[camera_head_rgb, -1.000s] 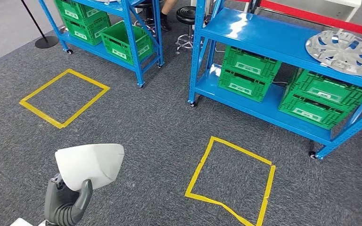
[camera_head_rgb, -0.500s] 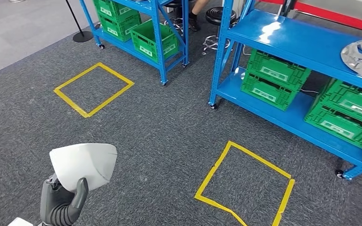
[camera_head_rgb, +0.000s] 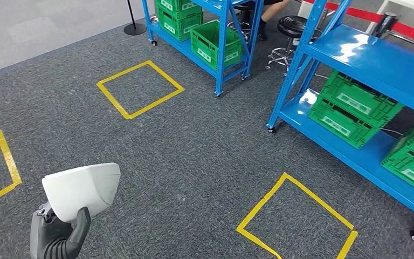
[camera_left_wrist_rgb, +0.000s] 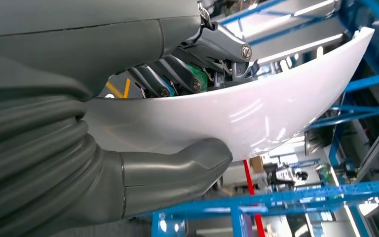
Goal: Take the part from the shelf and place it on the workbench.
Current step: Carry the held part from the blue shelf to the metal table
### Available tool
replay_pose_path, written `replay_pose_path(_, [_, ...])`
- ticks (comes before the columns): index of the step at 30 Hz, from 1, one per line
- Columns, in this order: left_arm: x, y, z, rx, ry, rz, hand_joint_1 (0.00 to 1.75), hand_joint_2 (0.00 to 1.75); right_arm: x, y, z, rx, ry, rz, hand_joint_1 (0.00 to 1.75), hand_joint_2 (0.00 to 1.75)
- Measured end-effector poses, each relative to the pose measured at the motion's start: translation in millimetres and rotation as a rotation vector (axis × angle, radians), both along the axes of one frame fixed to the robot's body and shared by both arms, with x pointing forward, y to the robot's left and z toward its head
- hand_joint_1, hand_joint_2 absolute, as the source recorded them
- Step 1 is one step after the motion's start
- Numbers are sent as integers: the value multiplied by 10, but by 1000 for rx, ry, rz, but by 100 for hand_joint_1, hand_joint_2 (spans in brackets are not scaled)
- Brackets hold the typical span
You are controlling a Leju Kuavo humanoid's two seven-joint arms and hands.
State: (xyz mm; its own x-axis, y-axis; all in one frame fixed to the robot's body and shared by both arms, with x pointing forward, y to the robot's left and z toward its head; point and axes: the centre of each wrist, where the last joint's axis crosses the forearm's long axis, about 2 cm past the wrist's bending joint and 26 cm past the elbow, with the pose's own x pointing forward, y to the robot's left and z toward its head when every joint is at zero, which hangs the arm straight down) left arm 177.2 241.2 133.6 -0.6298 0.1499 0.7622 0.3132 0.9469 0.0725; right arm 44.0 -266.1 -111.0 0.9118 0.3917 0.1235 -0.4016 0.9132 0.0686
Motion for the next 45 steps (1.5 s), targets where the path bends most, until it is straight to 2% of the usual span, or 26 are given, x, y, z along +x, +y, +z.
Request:
replay_pose_path(7, [45, -7, 50, 6, -13, -32, 175, 175, -5, 23, 1, 4, 23, -42, 0, 0])
replay_pose_path(18, [121, -7, -4, 2, -20, -47, 175, 175, -134, 19, -12, 12, 93, -145, 0, 0])
replay_pose_path(26, [70, 28, 70, 48, -65, 41, 175, 175, -171, -4, -17, 18, 73, -145, 0, 0])
replay_pose_path(33, [51, 97, 138, 9, -85, 55, 175, 175, -167, -14, -17, 25, 10, -142, 0, 0])
replay_pose_path(45, [-16, 126, 157, -12, -84, 69, 175, 175, -118, -49, -14, 6, 58, -119, 0, 0])
